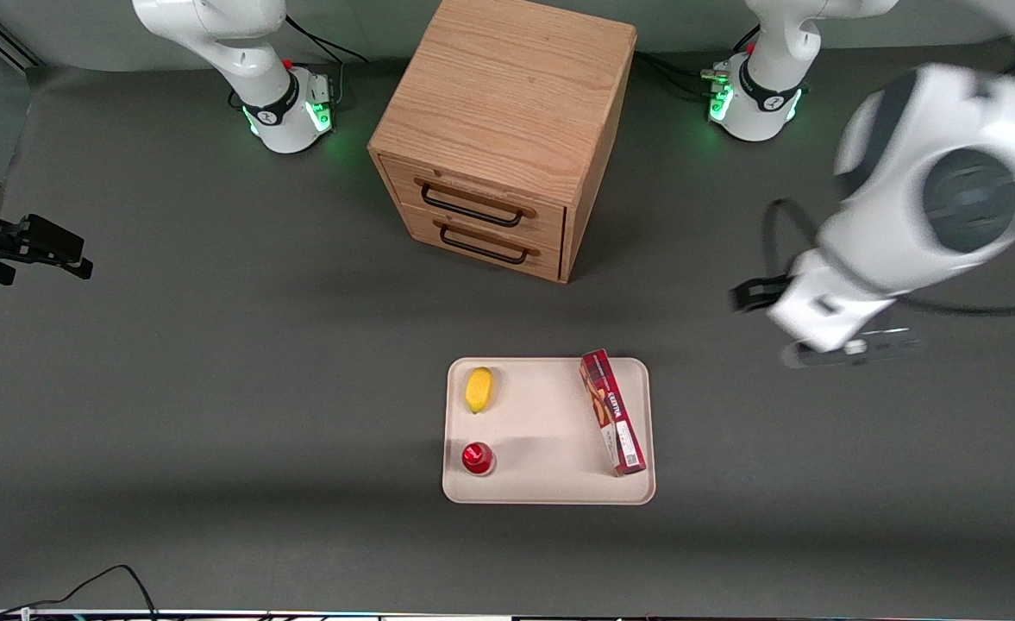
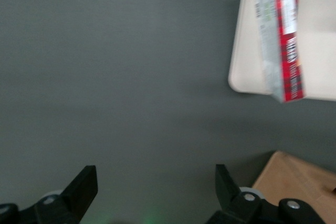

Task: Place red cookie box on tray
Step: 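Open the left gripper and raise it away from the tray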

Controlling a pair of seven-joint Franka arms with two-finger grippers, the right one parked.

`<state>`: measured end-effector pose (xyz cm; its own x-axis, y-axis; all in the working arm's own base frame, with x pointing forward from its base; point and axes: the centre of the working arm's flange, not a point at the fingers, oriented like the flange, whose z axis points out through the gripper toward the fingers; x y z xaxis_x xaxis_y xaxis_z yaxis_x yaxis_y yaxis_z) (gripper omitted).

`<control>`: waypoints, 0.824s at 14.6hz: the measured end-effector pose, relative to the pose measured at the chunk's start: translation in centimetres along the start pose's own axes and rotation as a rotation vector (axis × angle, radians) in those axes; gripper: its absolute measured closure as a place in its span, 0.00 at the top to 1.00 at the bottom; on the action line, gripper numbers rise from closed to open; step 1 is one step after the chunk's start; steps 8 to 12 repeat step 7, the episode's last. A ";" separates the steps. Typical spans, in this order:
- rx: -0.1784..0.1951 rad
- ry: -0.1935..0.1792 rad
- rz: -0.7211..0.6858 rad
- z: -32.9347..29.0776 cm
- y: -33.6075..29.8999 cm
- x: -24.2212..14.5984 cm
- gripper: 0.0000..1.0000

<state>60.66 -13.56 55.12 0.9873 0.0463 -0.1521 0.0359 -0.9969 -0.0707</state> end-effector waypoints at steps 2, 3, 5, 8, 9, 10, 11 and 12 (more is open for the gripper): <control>-0.007 -0.006 0.043 -0.5 -6.7 -0.6 1.00; -0.008 -0.008 0.052 -0.4 -9.5 -1.2 1.00; -0.015 0.016 0.079 -0.2 -13.9 -2.7 1.00; -0.023 0.026 0.106 0.0 -16.9 -4.3 1.00; -0.023 0.026 0.106 0.0 -16.9 -4.3 1.00; -0.023 0.026 0.106 0.0 -16.9 -4.3 1.00; -0.023 0.026 0.106 0.0 -16.9 -4.3 1.00; -0.023 0.026 0.106 0.0 -16.9 -4.3 1.00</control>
